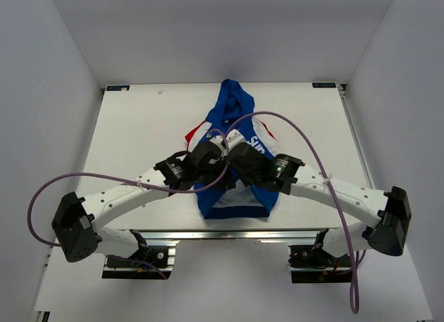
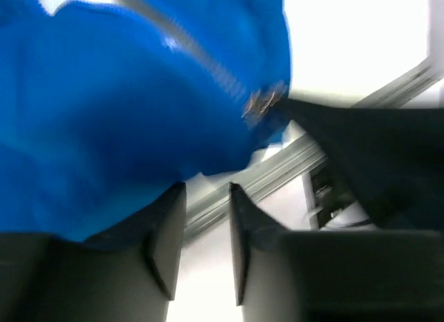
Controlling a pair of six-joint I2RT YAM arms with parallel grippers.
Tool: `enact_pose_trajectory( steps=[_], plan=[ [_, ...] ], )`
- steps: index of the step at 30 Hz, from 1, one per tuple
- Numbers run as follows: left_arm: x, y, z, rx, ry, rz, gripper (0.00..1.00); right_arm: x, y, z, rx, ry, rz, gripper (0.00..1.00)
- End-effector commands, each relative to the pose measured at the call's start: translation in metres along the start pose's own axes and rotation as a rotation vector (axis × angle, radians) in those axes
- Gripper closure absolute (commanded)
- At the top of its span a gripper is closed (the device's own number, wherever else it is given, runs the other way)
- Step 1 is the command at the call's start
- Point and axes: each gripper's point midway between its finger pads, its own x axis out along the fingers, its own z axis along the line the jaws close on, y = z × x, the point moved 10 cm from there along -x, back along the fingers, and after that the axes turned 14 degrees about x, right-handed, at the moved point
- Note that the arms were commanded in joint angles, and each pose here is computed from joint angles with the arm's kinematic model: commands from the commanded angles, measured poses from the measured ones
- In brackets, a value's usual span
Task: Zip up the jacket
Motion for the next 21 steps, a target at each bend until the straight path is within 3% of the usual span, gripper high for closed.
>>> enact_pose_trajectory(
  steps=[1,5,8,11,15,16,21],
  plan=[
    [-0.033,0.002,-0.002,0.106,-0.054,-0.014,0.53,-0.02,-0.013,-0.01,-0.029,-0.143,-0.063,1.0],
    [-0.054,-0.008,-0.008,0.139,0.037,-0.153,0.39,-0.032,-0.008,-0.01,-0.042,-0.248,-0.047,1.0],
    [-0.064,-0.004,-0.008,0.15,0.057,-0.144,0.33,-0.031,-0.009,-0.01,-0.043,-0.248,-0.042,1.0],
    [-0.066,0.0,-0.005,0.172,0.045,-0.121,0.17,-0.03,-0.01,-0.008,-0.048,-0.292,-0.032,1.0],
    [-0.056,0.0,0.002,0.333,0.018,-0.098,0.15,-0.03,-0.013,-0.006,-0.05,-0.375,-0.019,1.0],
    [-0.053,-0.001,0.0,0.383,0.031,-0.097,0.02,-0.029,-0.013,-0.007,-0.046,-0.381,-0.016,1.0],
    [-0.048,-0.008,-0.009,0.62,0.007,-0.217,0.02,-0.023,-0.02,-0.015,-0.007,-0.422,0.019,1.0]
  ],
)
